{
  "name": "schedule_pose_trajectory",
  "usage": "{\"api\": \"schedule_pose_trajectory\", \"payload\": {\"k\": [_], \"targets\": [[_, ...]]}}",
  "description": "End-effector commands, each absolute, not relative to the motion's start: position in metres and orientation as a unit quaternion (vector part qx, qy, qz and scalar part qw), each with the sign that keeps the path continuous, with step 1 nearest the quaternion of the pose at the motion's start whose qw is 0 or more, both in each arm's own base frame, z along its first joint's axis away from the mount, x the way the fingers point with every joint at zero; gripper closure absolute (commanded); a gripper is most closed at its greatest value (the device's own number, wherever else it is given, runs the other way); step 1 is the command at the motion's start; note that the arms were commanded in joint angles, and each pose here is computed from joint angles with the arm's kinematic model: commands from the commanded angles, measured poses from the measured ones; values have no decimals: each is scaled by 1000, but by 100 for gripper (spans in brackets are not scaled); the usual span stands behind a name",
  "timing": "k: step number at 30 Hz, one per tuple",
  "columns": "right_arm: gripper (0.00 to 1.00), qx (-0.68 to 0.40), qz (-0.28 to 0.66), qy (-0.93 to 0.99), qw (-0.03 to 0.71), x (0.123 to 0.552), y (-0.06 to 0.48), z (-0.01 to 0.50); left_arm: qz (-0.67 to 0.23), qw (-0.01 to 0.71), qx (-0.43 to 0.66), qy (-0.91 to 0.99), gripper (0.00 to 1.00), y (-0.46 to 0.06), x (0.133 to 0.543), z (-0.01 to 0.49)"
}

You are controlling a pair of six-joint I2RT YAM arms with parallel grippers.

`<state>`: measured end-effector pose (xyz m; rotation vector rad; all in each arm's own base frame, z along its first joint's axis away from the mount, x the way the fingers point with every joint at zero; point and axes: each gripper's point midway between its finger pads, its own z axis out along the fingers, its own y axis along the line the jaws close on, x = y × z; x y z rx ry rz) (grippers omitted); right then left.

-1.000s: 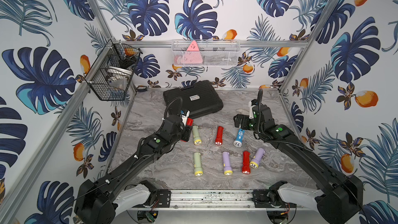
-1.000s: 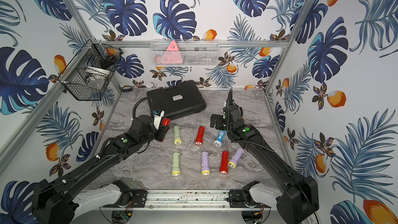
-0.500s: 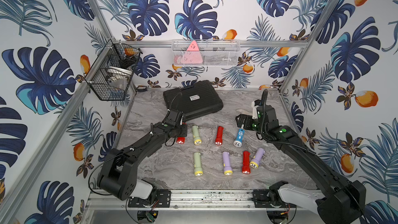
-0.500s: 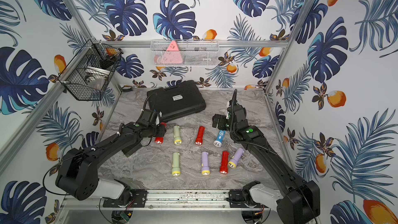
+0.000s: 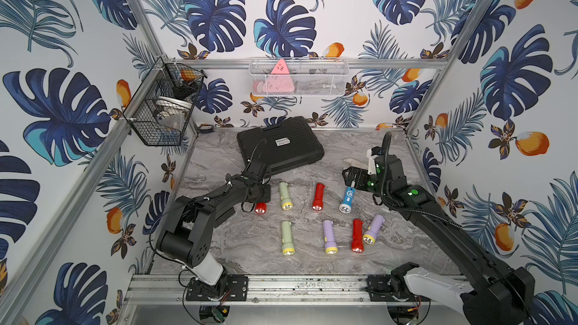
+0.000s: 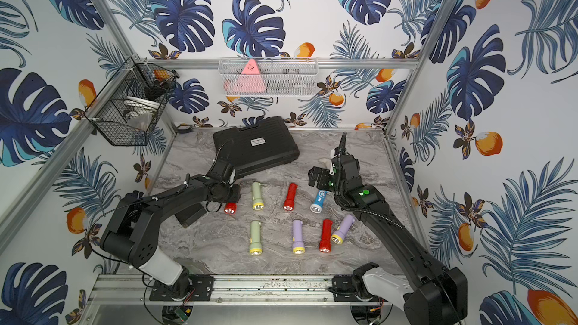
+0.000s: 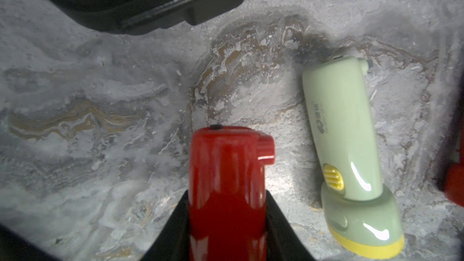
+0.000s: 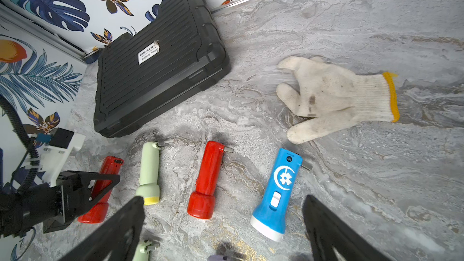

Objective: Close the plug at the bottom of the flashlight
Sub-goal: Place the flashlight at the center of the board.

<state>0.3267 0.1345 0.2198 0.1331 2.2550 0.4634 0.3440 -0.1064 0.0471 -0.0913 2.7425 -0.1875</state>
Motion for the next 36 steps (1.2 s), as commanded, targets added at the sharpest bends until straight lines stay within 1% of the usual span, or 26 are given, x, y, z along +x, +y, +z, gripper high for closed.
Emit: {"api": "schedule_pose_trajectory", "payload": {"k": [1, 4, 11, 14, 16, 19, 24, 26, 27, 28, 29, 30, 36], "targets": [[0, 60, 198, 889, 409, 328, 138, 223, -59, 198, -48, 977, 99, -101, 346, 41], [0, 59, 201, 890, 405, 328, 140, 222, -60, 194, -56, 978, 99, -102, 346, 35], [0, 65, 205, 888, 406, 326, 139, 223, -62, 184, -55, 979, 91, -103, 346, 26], [0, 65, 203, 888, 407, 325, 138, 224, -56, 176, -54, 981, 81, -102, 344, 20], [0, 64, 202, 888, 408, 324, 137, 226, -53, 171, -54, 982, 76, -101, 343, 17], [0, 66, 200, 887, 412, 324, 135, 228, -53, 161, -52, 984, 65, -102, 342, 13], [0, 65, 198, 887, 413, 324, 134, 230, -51, 158, -53, 985, 55, -101, 341, 13], [0, 64, 197, 886, 414, 324, 134, 231, -52, 158, -54, 985, 47, -102, 341, 14], [0, 64, 197, 886, 414, 324, 134, 231, -54, 158, -54, 985, 46, -102, 341, 14], [0, 64, 197, 886, 415, 324, 134, 232, -54, 158, -54, 985, 43, -102, 341, 15], [0, 64, 197, 886, 415, 325, 134, 232, -55, 159, -55, 984, 38, -103, 341, 16], [0, 64, 197, 886, 414, 325, 134, 232, -56, 159, -54, 984, 37, -103, 341, 16], [0, 59, 202, 887, 411, 326, 138, 235, -46, 183, -51, 981, 36, -99, 346, 34]]}}
